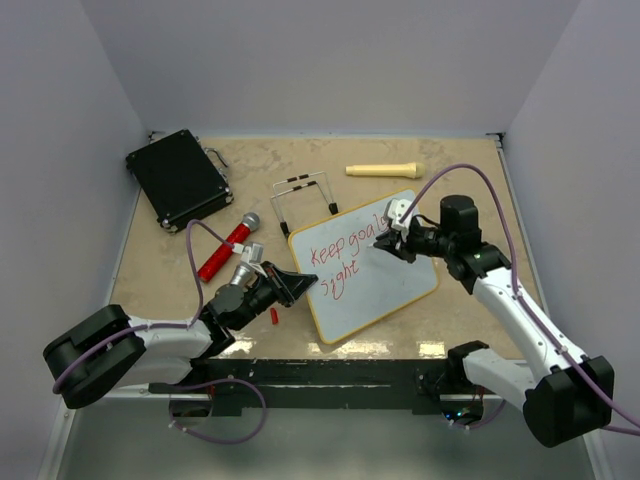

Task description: Write a sentence on the whiteboard

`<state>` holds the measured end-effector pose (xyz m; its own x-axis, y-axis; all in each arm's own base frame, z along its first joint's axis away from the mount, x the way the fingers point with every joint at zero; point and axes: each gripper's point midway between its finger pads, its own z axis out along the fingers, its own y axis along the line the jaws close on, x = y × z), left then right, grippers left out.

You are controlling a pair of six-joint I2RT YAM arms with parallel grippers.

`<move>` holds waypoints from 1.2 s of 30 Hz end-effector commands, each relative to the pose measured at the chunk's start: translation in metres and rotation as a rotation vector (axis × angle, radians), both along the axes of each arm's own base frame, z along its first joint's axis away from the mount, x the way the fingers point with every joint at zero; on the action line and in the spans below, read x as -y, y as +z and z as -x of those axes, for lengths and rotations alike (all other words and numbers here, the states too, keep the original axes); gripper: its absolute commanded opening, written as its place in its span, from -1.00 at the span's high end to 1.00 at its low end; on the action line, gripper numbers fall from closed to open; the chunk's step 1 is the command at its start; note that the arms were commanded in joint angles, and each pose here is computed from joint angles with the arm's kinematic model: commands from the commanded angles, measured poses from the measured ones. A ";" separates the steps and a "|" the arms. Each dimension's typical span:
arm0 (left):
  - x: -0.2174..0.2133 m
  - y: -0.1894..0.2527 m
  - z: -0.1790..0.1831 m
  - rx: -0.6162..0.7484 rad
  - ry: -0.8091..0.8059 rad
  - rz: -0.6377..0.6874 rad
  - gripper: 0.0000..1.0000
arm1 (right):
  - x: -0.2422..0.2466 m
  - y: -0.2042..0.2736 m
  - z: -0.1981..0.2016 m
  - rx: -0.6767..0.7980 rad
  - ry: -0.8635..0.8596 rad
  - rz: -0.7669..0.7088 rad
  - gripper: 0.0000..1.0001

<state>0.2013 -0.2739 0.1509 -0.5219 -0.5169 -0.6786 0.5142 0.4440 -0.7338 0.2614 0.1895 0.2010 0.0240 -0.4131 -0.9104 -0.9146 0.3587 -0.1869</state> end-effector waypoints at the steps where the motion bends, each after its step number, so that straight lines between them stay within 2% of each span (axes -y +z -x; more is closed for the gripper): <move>1: 0.002 0.028 -0.008 0.109 0.020 0.038 1.00 | -0.003 -0.002 -0.007 0.002 -0.024 0.005 1.00; 24: -0.001 0.028 -0.008 0.118 0.029 0.035 1.00 | 0.003 -0.039 0.021 -0.117 0.075 0.148 1.00; 29: 0.000 0.026 -0.008 0.114 0.027 0.032 1.00 | 0.006 -0.013 0.001 -0.027 -0.040 0.096 1.00; 36: 0.000 0.024 -0.007 0.111 0.024 0.029 1.00 | 0.001 0.002 0.001 0.003 -0.027 0.060 1.00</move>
